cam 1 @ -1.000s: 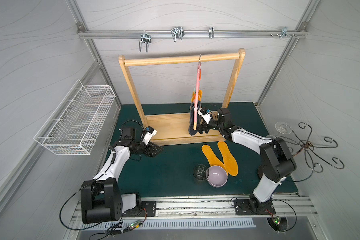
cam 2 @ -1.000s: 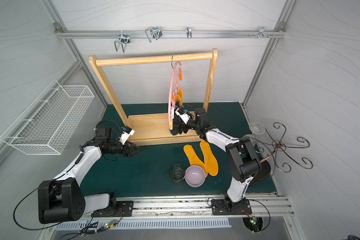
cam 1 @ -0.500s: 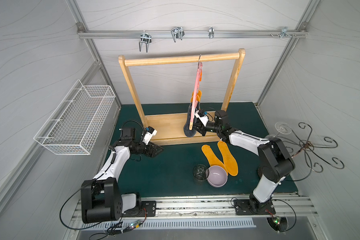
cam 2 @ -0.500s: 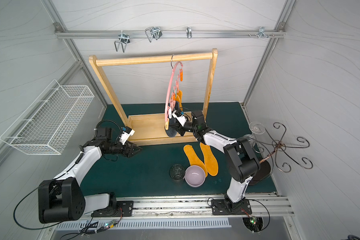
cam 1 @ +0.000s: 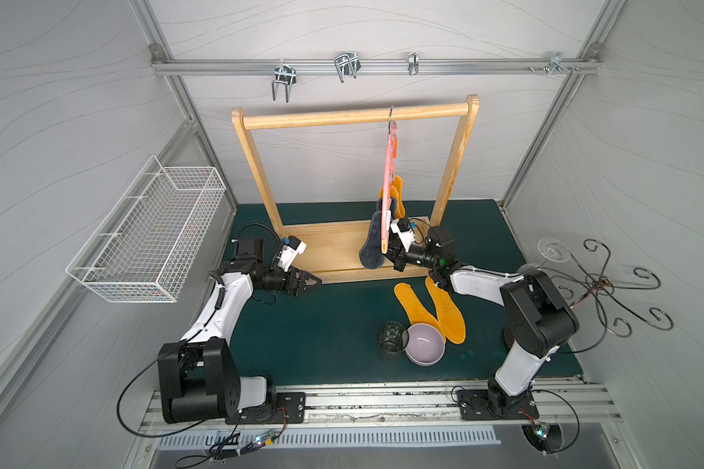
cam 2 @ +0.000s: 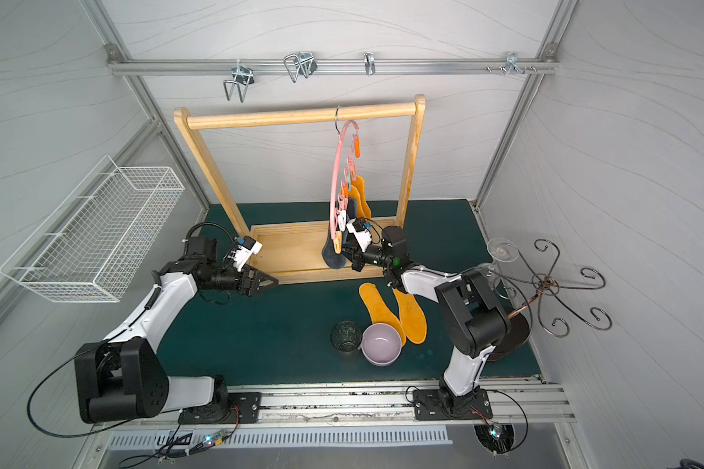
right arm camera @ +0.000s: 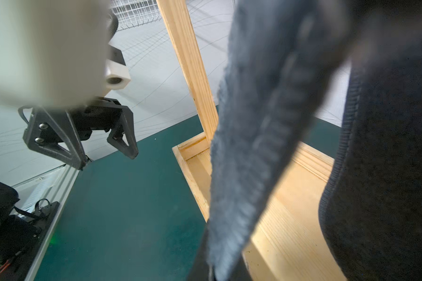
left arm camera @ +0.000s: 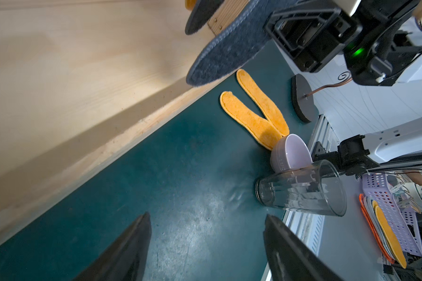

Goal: Take the shoe insoles off the hanger
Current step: Remove the insole from the hanger.

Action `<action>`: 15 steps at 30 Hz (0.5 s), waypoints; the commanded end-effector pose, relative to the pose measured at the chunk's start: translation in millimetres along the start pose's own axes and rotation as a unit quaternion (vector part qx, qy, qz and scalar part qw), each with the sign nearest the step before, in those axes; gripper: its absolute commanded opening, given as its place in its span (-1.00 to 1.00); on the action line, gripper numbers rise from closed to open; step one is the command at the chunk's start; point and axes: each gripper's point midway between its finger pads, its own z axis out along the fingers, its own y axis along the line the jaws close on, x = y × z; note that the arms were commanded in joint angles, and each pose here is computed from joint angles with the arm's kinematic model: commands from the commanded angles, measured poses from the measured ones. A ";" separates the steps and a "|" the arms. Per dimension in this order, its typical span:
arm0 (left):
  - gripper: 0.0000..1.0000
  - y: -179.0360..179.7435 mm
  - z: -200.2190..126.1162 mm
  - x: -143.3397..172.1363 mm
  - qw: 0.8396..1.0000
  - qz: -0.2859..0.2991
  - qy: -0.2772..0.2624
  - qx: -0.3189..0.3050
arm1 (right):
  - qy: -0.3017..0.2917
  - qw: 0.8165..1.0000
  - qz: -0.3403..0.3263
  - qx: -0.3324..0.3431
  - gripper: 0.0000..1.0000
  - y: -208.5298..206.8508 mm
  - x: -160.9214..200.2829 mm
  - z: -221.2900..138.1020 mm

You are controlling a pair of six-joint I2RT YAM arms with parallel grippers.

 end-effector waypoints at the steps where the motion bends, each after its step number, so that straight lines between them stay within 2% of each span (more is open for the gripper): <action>1: 0.56 -16.6 -3.2 -28.3 0.999 0.015 -0.017 0.030 | -0.006 0.999 0.048 -0.013 -0.94 13.1 -18.8 -6.5; 9: 0.55 -49.6 25.8 -60.7 0.994 0.062 -0.003 0.086 | -0.016 0.992 0.113 -0.048 -0.90 32.8 -36.5 -11.5; 15: 0.54 -56.7 47.1 -69.2 0.992 0.055 0.007 0.114 | -0.008 0.981 0.184 -0.052 -0.90 36.1 -41.8 -13.1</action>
